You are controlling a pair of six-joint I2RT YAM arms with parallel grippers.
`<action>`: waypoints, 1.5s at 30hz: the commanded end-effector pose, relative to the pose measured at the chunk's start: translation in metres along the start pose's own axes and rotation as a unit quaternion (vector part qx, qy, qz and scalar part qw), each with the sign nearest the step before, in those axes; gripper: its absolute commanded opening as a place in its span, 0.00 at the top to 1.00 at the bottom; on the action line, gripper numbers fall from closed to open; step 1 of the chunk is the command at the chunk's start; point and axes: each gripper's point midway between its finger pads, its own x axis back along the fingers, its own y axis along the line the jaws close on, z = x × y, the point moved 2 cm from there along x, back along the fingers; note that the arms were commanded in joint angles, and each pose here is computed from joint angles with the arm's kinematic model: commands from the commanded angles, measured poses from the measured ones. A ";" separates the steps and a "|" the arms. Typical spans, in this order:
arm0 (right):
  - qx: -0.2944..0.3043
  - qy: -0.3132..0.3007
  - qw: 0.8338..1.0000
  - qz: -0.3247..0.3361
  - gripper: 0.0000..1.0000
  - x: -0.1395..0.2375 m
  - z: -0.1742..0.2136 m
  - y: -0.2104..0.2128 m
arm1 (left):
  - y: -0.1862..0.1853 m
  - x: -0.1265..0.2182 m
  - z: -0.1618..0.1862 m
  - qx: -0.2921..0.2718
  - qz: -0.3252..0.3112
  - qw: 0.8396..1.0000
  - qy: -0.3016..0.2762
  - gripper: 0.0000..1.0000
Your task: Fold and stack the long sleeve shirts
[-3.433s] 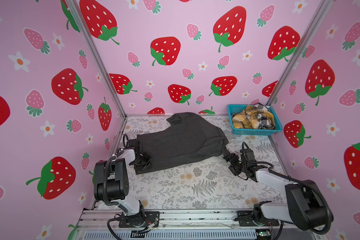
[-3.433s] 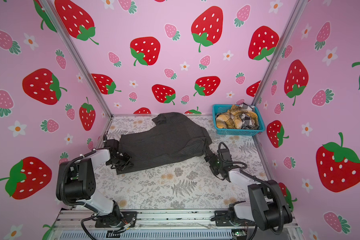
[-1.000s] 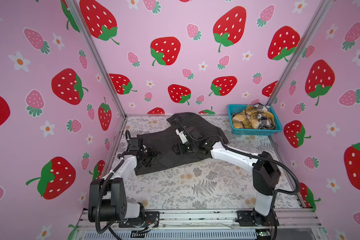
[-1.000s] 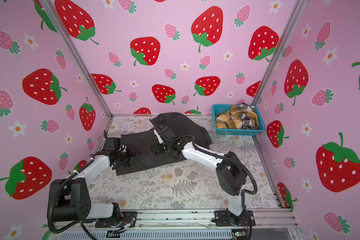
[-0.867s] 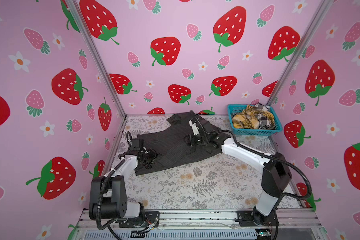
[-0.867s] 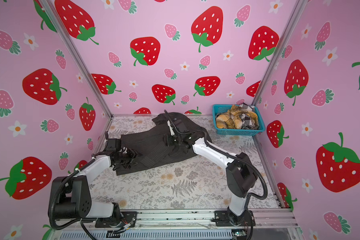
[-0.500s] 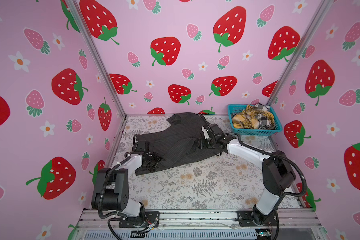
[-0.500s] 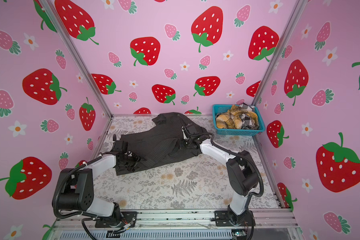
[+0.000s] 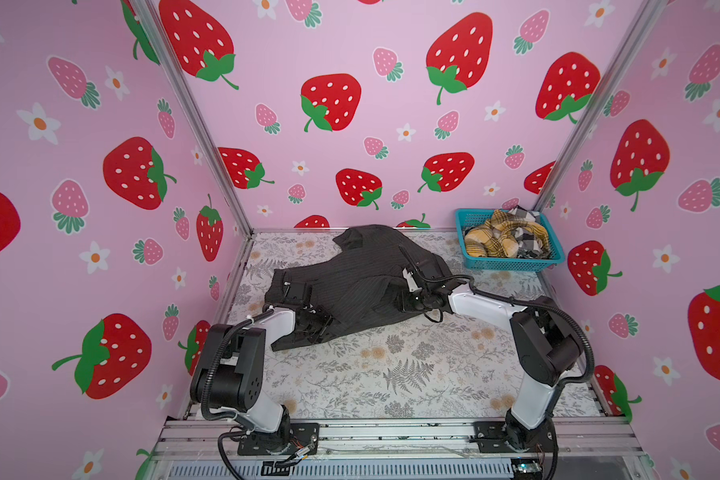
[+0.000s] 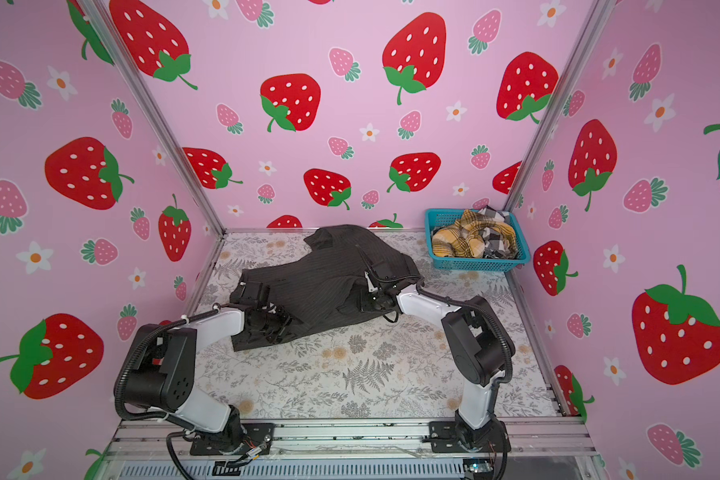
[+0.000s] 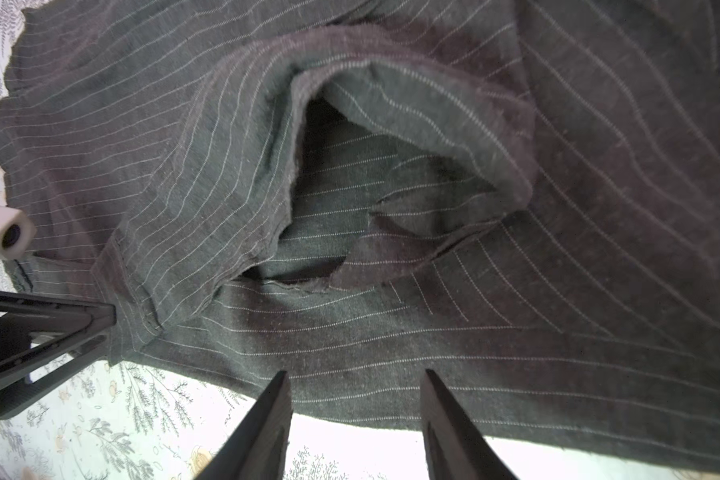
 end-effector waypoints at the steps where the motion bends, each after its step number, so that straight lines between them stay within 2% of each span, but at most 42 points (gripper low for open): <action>1: -0.014 0.008 1.000 0.004 0.51 -0.004 0.006 -0.004 | 0.004 -0.010 0.001 0.017 0.000 1.000 0.008 0.69; 6: -0.032 0.000 0.999 0.012 0.52 0.003 0.001 -0.010 | -0.004 0.000 0.002 0.009 0.003 1.000 0.003 0.90; 8: -0.046 -0.013 0.999 0.012 0.49 0.011 -0.006 -0.015 | -0.011 0.010 -0.001 -0.004 0.000 1.000 -0.008 1.00; 9: -0.055 -0.021 0.998 0.011 0.42 0.016 -0.011 -0.018 | -0.018 0.017 -0.004 -0.014 0.000 1.000 -0.015 1.00; 11: -0.070 -0.041 0.997 0.003 0.34 0.027 -0.021 -0.021 | -0.034 0.035 -0.011 -0.041 0.002 0.999 -0.035 1.00; 15: -0.097 -0.072 0.993 -0.020 0.22 0.050 -0.041 -0.026 | -0.074 0.098 -0.036 -0.118 -0.014 0.987 -0.106 1.00; 20: -0.121 -0.085 0.988 -0.049 0.18 0.064 -0.053 -0.027 | -0.107 0.180 -0.051 -0.169 0.000 0.966 -0.193 1.00; 24: -0.124 -0.079 0.987 -0.064 0.18 0.061 -0.052 -0.023 | -0.120 0.217 -0.046 -0.192 0.036 0.955 -0.221 1.00; 30: -0.150 -0.076 0.978 -0.124 0.16 0.055 -0.046 -0.012 | -0.125 0.231 -0.035 -0.189 0.077 0.958 -0.202 1.00; 36: -0.195 -0.073 0.969 -0.134 0.14 0.052 -0.052 -0.020 | -0.135 0.228 -0.017 -0.223 0.143 0.947 -0.181 1.00; 41: -0.241 -0.062 0.953 -0.173 0.14 0.047 -0.067 -0.023 | -0.115 0.221 -0.008 -0.238 0.131 0.945 -0.183 1.00; 43: -0.219 -0.059 0.958 -0.173 0.14 0.047 -0.078 -0.013 | -0.105 0.212 -0.004 -0.243 0.130 0.945 -0.179 1.00; 45: -0.178 -0.046 0.971 -0.152 0.14 0.045 -0.084 0.002 | -0.092 0.196 0.000 -0.231 0.134 0.949 -0.167 1.00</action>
